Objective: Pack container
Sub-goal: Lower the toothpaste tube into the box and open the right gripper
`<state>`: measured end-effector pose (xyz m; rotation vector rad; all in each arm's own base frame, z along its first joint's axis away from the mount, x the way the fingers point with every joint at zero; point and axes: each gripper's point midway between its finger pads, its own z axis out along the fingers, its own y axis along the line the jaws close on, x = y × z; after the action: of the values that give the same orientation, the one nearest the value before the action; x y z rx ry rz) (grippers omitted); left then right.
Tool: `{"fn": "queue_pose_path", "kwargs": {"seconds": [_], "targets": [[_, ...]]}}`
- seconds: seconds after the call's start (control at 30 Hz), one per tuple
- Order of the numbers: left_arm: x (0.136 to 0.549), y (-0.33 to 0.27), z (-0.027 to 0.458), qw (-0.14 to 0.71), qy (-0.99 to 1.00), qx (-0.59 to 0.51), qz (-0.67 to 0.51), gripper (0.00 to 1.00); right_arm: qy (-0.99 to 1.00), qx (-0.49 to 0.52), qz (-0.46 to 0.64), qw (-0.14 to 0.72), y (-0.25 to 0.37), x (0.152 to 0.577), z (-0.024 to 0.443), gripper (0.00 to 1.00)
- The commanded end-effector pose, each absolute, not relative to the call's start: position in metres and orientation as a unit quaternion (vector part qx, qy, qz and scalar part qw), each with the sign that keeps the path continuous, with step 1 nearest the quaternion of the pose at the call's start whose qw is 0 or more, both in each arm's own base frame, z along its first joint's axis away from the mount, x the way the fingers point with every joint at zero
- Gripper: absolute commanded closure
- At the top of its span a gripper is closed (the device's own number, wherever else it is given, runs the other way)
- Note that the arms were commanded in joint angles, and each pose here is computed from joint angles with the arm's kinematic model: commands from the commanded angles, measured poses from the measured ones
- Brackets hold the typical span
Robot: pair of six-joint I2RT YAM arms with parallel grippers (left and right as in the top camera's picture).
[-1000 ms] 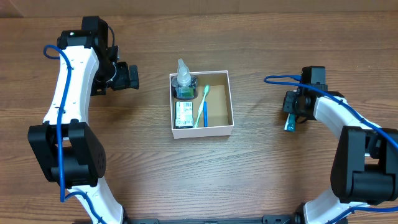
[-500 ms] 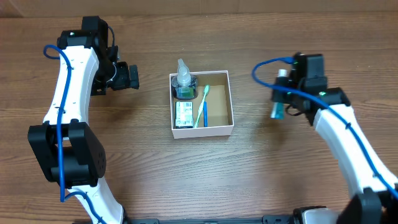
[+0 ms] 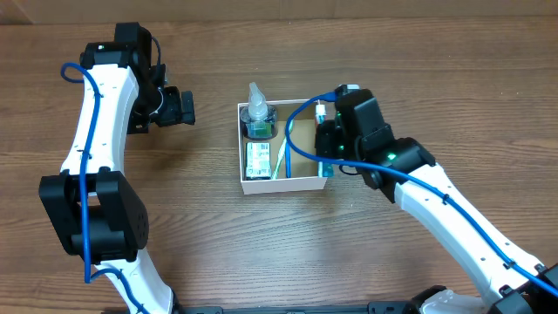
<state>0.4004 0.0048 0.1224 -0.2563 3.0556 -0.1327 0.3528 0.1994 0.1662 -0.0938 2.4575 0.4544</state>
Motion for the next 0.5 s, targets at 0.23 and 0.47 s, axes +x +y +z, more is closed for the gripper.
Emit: {"fn": "queue_pose_path", "kwargs": {"seconds": [0.23,0.47], "targets": [[0.401,0.003,0.129,0.046,0.995,-0.073,-0.052,0.0,0.922,-0.058,0.201,0.324,0.246,0.363,0.156,0.86],[0.401,0.003,0.129,0.046,0.995,-0.073,-0.052,0.0,0.921,-0.054,0.193,0.334,0.246,0.371,0.151,0.86]]}}
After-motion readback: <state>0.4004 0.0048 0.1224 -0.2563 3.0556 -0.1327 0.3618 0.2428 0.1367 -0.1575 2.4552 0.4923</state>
